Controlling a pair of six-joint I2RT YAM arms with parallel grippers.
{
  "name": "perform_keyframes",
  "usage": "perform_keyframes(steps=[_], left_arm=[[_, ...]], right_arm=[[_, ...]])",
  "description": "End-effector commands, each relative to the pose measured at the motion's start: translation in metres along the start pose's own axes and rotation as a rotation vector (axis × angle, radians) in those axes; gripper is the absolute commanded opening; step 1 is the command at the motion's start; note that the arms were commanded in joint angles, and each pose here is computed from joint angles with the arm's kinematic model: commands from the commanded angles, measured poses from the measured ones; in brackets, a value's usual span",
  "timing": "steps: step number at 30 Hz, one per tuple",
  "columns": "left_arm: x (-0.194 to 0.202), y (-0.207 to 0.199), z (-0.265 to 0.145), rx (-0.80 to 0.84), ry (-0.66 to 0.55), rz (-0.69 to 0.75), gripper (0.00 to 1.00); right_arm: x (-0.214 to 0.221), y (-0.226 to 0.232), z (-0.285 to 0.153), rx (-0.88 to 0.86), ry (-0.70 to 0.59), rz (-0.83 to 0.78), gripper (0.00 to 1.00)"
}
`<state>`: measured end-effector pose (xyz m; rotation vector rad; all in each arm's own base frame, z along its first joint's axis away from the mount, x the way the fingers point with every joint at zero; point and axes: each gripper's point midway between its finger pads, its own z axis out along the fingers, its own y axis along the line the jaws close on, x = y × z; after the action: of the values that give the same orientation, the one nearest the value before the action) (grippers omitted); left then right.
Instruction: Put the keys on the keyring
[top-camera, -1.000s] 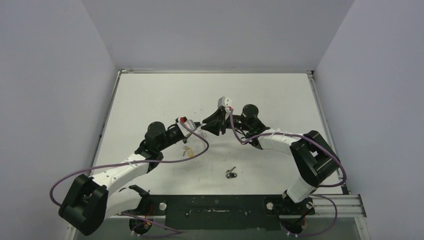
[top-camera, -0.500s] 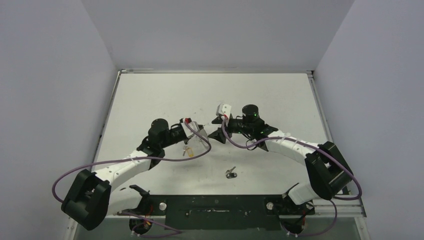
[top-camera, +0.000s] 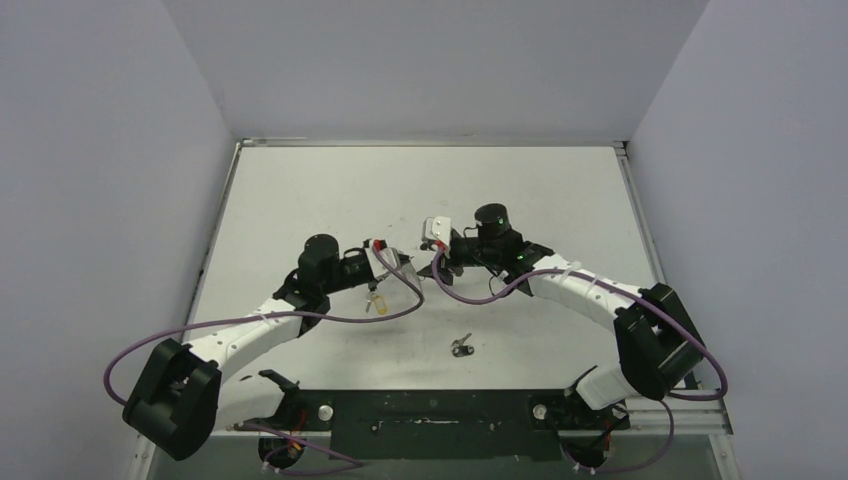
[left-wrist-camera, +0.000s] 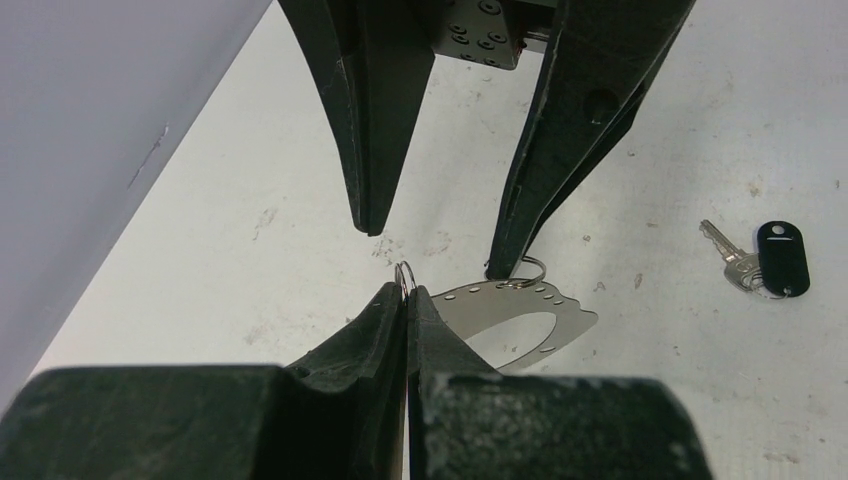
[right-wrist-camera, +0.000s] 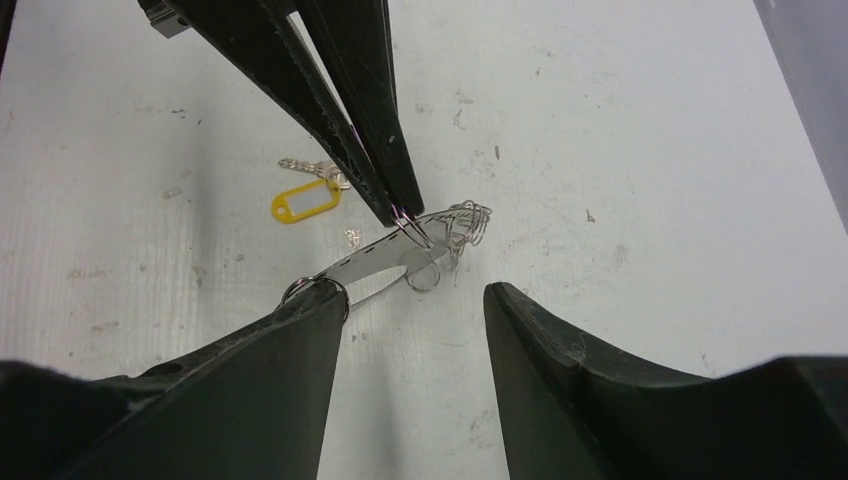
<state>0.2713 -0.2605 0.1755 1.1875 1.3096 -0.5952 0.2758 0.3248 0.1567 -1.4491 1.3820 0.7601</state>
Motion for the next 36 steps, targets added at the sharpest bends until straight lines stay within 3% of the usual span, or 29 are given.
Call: perform_keyframes(steps=[1, 7, 10, 14, 18, 21, 26, 36], left_arm=[[-0.028, 0.007, 0.004, 0.016, -0.072, 0.059, 0.00], [-0.029, 0.005, 0.004, 0.021, -0.073, 0.062, 0.00], [-0.028, 0.006, 0.004, 0.016, -0.069, 0.063, 0.00], [-0.026, 0.007, 0.003, 0.003, -0.063, 0.065, 0.00], [-0.027, 0.007, 0.003, 0.004, -0.069, 0.068, 0.00], [-0.027, 0.006, 0.004, 0.011, -0.071, 0.068, 0.00], [-0.028, 0.005, 0.003, 0.014, -0.076, 0.071, 0.00], [-0.031, 0.003, 0.004, 0.020, -0.085, 0.074, 0.00]], right_arm=[[-0.036, -0.005, -0.006, -0.016, -0.069, -0.132, 0.53], [-0.044, -0.003, -0.006, -0.036, -0.090, -0.152, 0.38], [-0.051, 0.002, -0.009, -0.050, -0.121, -0.168, 0.40], [-0.061, 0.002, -0.015, -0.030, -0.158, -0.186, 0.54], [-0.065, 0.001, -0.020, -0.005, -0.172, -0.191, 0.54], [-0.068, 0.000, -0.021, -0.002, -0.184, -0.201, 0.51], [-0.058, 0.000, -0.013, -0.034, -0.142, -0.211, 0.35], [-0.048, 0.005, 0.005, -0.091, -0.082, -0.244, 0.35]])
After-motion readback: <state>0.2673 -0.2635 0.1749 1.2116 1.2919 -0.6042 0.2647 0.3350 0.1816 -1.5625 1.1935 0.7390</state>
